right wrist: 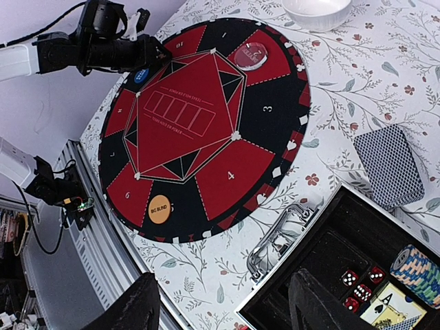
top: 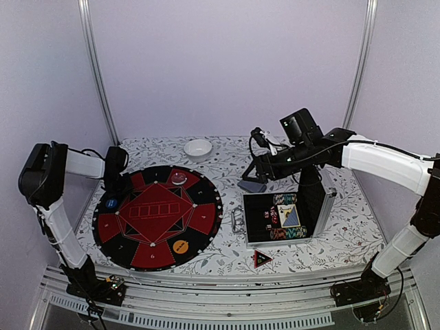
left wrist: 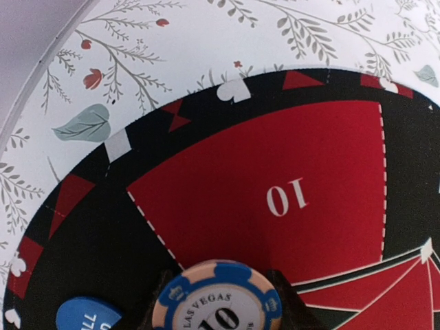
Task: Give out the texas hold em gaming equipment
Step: Place the poker chips pile at the small blind area.
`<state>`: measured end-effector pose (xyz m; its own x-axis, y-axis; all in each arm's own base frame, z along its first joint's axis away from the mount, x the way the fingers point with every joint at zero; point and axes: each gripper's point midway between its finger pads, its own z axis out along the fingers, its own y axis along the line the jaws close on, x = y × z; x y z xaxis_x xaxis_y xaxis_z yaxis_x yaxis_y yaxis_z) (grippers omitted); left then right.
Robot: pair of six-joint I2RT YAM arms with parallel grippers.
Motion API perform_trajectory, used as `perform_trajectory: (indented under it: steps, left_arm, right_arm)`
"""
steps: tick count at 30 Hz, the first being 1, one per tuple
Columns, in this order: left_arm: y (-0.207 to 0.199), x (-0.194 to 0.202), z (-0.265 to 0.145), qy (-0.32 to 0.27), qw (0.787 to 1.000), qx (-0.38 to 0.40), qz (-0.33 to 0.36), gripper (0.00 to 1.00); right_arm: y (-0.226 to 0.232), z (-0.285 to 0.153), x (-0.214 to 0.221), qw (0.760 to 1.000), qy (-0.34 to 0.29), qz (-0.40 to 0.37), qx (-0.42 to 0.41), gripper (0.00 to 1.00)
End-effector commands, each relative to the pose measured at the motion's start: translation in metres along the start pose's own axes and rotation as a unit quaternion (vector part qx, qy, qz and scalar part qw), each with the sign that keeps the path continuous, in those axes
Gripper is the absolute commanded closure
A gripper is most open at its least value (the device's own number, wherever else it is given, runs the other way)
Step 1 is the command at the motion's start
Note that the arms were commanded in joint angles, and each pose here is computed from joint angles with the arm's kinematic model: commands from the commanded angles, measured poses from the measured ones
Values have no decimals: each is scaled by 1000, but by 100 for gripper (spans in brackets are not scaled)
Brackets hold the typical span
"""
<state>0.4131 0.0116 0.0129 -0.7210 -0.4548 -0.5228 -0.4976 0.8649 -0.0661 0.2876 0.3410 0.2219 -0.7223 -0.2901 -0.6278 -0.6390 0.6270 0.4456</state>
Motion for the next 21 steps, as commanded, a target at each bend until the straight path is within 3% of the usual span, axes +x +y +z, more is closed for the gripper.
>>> perform_trajectory:
  steps: [1, 21]
  left_arm:
    - [2, 19, 13, 35, 999, 9, -1, 68]
    - [-1, 25, 5, 41, 999, 27, -10, 57]
  right_arm:
    - [4, -16, -10, 1000, -19, -6, 4, 34]
    - [4, -16, -12, 1000, -18, -8, 5, 34]
